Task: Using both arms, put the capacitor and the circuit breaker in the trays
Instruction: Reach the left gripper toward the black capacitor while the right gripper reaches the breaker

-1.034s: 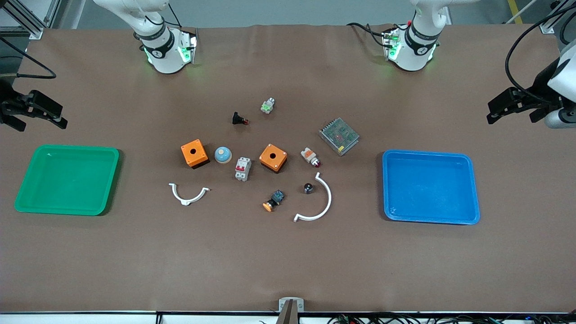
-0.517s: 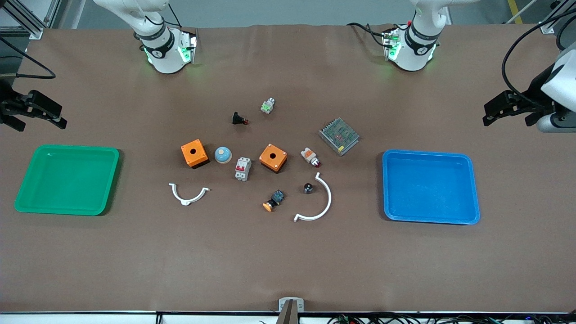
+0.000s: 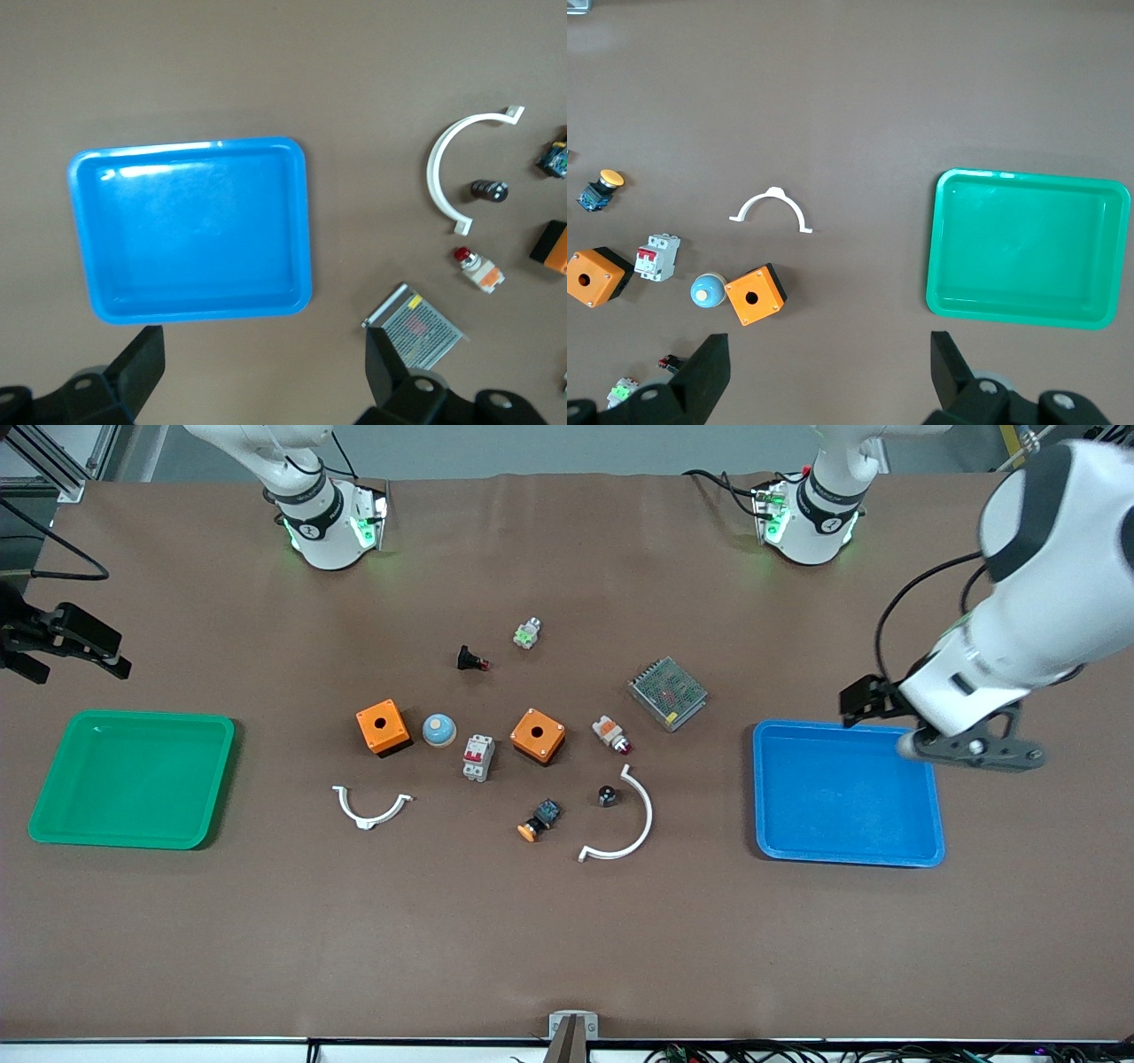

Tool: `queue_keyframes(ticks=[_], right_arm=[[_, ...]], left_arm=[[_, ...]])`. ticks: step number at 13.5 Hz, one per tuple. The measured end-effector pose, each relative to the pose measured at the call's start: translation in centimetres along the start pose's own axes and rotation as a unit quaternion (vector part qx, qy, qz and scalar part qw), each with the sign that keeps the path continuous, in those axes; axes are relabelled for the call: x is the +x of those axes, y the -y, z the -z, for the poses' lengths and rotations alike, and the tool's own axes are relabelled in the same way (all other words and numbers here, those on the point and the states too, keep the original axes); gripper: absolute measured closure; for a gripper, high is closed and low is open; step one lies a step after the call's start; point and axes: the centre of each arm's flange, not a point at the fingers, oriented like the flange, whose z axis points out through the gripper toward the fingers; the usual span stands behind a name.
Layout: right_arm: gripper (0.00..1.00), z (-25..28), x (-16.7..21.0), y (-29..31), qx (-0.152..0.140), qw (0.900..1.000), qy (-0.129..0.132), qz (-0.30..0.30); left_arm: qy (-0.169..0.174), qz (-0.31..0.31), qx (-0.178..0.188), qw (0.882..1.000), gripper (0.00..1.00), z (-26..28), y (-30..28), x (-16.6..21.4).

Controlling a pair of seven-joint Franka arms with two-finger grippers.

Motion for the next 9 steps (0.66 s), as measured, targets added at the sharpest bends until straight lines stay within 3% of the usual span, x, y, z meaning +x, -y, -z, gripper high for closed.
queue_keyframes(ticks=[5,9], right_arm=[[0.00,-0.2,0.1,0.4,0.001,1.000,0.002,0.007],[0.00,-1.6,0.3,7.5,0.007,0.998,0.015,0.055]], left_arm=[[0.009,0.043,-0.009,0.999,0.00,-5.7,-7.8,2.6],[0.004,0.056,-0.022,0.998,0.00,-12.8,-15.2,4.0]])
